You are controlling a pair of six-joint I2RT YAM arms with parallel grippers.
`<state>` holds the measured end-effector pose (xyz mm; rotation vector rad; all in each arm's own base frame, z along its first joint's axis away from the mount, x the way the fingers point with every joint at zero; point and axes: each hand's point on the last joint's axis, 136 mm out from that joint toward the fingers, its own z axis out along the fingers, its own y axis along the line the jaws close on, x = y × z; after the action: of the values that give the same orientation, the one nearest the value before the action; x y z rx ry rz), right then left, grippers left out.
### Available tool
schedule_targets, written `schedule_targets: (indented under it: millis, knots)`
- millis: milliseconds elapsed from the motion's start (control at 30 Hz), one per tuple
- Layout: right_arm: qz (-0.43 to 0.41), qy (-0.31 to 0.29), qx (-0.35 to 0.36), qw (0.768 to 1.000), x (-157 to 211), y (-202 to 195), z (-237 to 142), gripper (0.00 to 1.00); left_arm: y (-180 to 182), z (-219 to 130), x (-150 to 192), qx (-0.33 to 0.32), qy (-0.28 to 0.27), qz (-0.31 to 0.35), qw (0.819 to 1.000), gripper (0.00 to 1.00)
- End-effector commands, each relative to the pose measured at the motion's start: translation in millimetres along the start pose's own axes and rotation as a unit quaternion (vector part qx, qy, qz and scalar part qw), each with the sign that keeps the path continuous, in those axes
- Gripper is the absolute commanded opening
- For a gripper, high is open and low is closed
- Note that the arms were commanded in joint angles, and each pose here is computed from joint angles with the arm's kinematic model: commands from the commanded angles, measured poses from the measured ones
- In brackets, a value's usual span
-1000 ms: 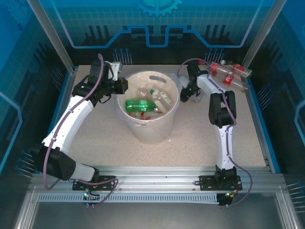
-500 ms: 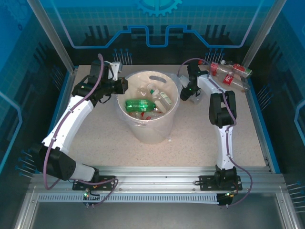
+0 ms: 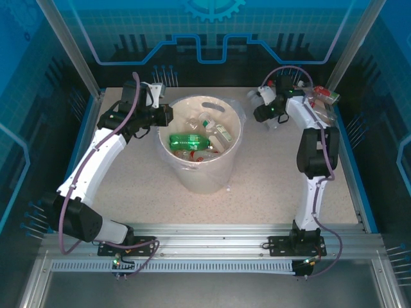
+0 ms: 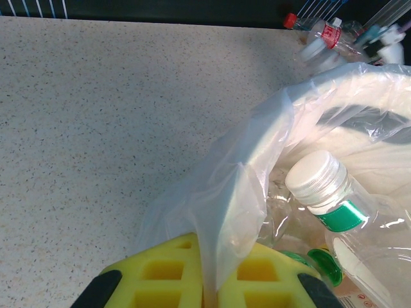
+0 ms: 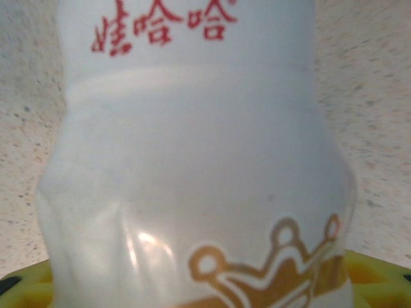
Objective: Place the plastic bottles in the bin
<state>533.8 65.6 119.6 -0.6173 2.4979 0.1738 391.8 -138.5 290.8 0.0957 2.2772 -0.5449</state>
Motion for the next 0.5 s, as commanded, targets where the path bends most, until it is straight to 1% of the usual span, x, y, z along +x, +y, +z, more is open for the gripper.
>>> schedule_targets:
  millis: [0,167,300,367,467]
  knots:
    - [0.024,-0.047,-0.007,0.999,-19,10,-45,0.58,-14,13,23,0.039,0.057,-0.039,0.997,0.00]
    - [0.054,-0.083,-0.011,0.995,-23,18,-88,0.57,-16,19,25,0.038,0.067,-0.040,0.996,0.00]
    - [0.070,-0.123,-0.010,0.990,-35,26,-133,0.56,-17,20,26,0.036,0.073,-0.034,0.996,0.00]
    - [0.080,-0.155,-0.005,0.985,-46,30,-159,0.54,-19,20,25,0.035,0.076,-0.031,0.996,0.00]
    - [0.078,-0.216,-0.030,0.973,-66,49,-202,0.53,-20,22,23,0.033,0.077,-0.028,0.996,0.00]
